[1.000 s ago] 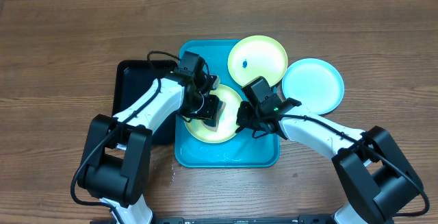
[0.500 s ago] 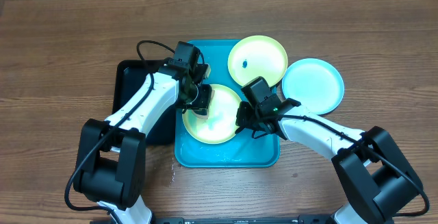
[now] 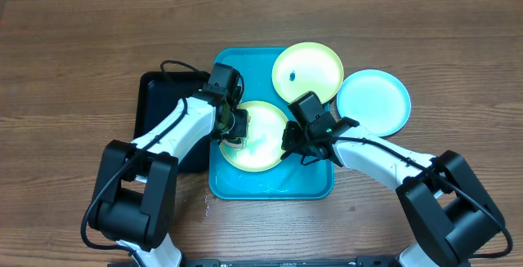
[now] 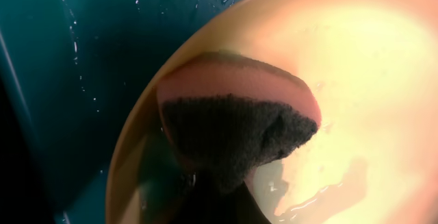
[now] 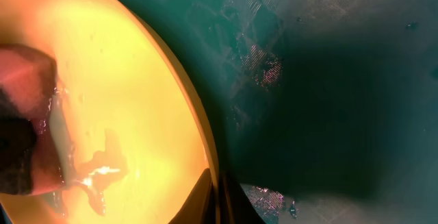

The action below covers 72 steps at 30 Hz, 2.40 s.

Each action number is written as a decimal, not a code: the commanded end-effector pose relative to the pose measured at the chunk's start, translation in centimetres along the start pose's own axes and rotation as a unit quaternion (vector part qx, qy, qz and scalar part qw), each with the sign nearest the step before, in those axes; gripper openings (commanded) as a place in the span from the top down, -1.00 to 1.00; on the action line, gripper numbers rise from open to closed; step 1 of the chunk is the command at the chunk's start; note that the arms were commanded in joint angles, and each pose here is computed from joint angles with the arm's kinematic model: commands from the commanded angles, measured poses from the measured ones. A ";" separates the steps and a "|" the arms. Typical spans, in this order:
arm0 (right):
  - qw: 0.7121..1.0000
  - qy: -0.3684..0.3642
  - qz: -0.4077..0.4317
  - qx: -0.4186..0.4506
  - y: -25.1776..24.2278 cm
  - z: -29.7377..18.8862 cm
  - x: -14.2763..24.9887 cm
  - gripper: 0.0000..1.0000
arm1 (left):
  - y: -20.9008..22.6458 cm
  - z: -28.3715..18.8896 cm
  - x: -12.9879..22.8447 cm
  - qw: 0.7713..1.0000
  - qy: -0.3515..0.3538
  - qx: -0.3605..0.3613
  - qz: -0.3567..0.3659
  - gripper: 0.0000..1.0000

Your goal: Clean dirty plates on tray and stack at the side

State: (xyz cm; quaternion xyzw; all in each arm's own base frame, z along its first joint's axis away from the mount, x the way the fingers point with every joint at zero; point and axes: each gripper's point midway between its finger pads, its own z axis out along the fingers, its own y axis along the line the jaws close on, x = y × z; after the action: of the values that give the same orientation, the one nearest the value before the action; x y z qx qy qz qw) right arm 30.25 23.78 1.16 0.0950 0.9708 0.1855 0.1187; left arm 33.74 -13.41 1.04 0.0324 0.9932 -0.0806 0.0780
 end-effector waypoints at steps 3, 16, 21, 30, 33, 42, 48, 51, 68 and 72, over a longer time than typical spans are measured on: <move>1.000 -0.005 -0.007 -0.013 0.9 -0.3 -0.3 0.92 | -4.0 1.1 2.6 0.991 0.063 0.114 0.008 0.92; 1.000 -0.005 -0.007 -0.013 0.9 -0.3 -0.3 0.92 | -5.9 -4.7 -2.8 0.992 0.010 0.117 0.038 0.92; 1.000 -0.005 -0.007 -0.013 0.9 -0.3 -0.3 0.92 | -1.8 -3.5 -2.2 1.000 0.011 0.005 0.011 0.91; 1.000 -0.005 -0.007 -0.013 0.9 -0.3 -0.3 0.92 | 0.5 0.5 0.7 0.999 0.031 -0.029 -0.001 0.92; 1.000 -0.005 -0.007 -0.013 0.9 -0.3 -0.3 0.92 | 0.8 2.4 2.1 0.998 0.049 -0.028 -0.012 0.91; 1.000 -0.005 -0.007 -0.013 0.9 -0.3 -0.3 0.92 | -3.7 -1.2 0.8 0.993 0.057 0.083 0.057 0.92; 1.000 -0.005 -0.007 -0.013 0.9 -0.3 -0.3 0.92 | -5.6 -4.3 -1.1 0.988 0.047 0.121 0.082 0.92; 1.000 -0.005 -0.007 -0.013 0.9 -0.3 -0.3 0.92 | -5.2 -4.8 -2.1 0.991 0.034 0.109 0.066 0.92; 1.000 -0.005 -0.007 -0.013 0.9 -0.3 -0.3 0.92 | 0.0 0.6 0.6 0.999 0.032 -0.007 0.007 0.92; 1.000 -0.005 -0.007 -0.014 0.9 -0.3 -0.3 0.92 | -2.3 0.9 2.0 0.996 0.057 0.066 0.012 0.91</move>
State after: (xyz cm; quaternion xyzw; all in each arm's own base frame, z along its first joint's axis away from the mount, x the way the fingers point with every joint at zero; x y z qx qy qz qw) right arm 30.23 23.83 1.17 0.0928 0.9708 0.1867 0.1183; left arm 33.67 -14.24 1.04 0.0560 0.9924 -0.0916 0.0599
